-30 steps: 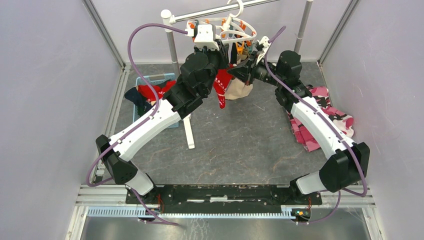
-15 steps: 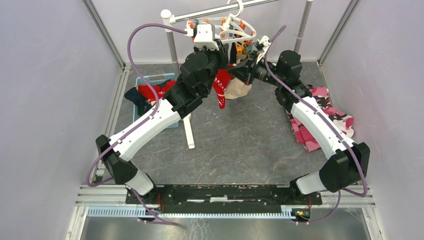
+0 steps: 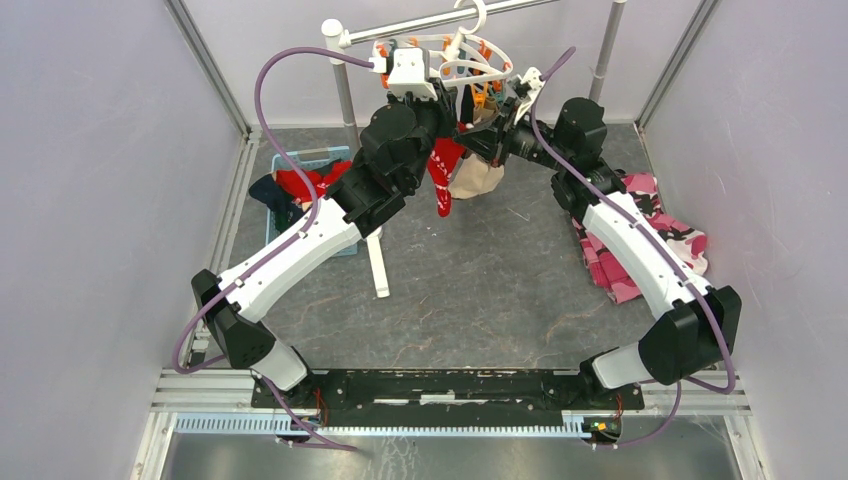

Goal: Clip the socks to the hanger
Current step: Clamp the sock onto the hanger.

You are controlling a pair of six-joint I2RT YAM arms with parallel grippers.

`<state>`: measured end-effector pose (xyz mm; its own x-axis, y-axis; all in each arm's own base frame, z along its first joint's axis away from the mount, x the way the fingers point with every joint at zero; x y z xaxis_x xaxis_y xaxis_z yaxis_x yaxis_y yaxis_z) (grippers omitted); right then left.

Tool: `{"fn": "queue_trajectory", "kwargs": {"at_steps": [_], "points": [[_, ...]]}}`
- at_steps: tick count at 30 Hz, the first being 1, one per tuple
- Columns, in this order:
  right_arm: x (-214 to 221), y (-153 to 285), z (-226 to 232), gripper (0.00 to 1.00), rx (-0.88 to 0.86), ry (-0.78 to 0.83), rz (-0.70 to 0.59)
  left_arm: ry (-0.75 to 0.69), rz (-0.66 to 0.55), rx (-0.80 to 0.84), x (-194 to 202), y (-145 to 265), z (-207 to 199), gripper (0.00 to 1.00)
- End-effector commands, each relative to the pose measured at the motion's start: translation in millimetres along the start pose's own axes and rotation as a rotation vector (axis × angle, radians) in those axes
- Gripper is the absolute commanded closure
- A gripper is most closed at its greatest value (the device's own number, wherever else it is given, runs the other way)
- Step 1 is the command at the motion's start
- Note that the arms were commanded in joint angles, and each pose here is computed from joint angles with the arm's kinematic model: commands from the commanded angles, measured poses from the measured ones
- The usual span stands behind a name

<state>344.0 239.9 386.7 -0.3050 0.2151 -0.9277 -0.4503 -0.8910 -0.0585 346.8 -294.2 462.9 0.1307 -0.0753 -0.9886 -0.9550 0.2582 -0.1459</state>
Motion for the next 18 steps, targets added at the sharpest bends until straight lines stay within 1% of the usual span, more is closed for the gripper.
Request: {"fn": "queue_trajectory", "kwargs": {"at_steps": [1,7,18], "points": [[-31,2,21,1.00,-0.039,0.044,-0.067,0.076,-0.068,-0.050,-26,3,14,0.98],[-34,4,25,1.00,-0.048,0.048,-0.069,0.074,-0.070,-0.053,-26,2,14,0.98],[-20,8,31,1.00,-0.071,0.046,-0.042,0.085,-0.082,-0.061,-30,3,16,0.98]]}}
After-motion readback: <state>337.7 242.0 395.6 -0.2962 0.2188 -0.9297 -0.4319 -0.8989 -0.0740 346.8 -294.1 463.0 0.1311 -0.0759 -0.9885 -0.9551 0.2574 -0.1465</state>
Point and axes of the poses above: each gripper's point midway between its finger pads, its own y axis back along the fingers, its own z axis along the line the jaws close on, x = y × z, the point moved 4 cm from there along y, back along the fingers, and after that the axes turned 14 degrees about -y, right-handed, at the moved point
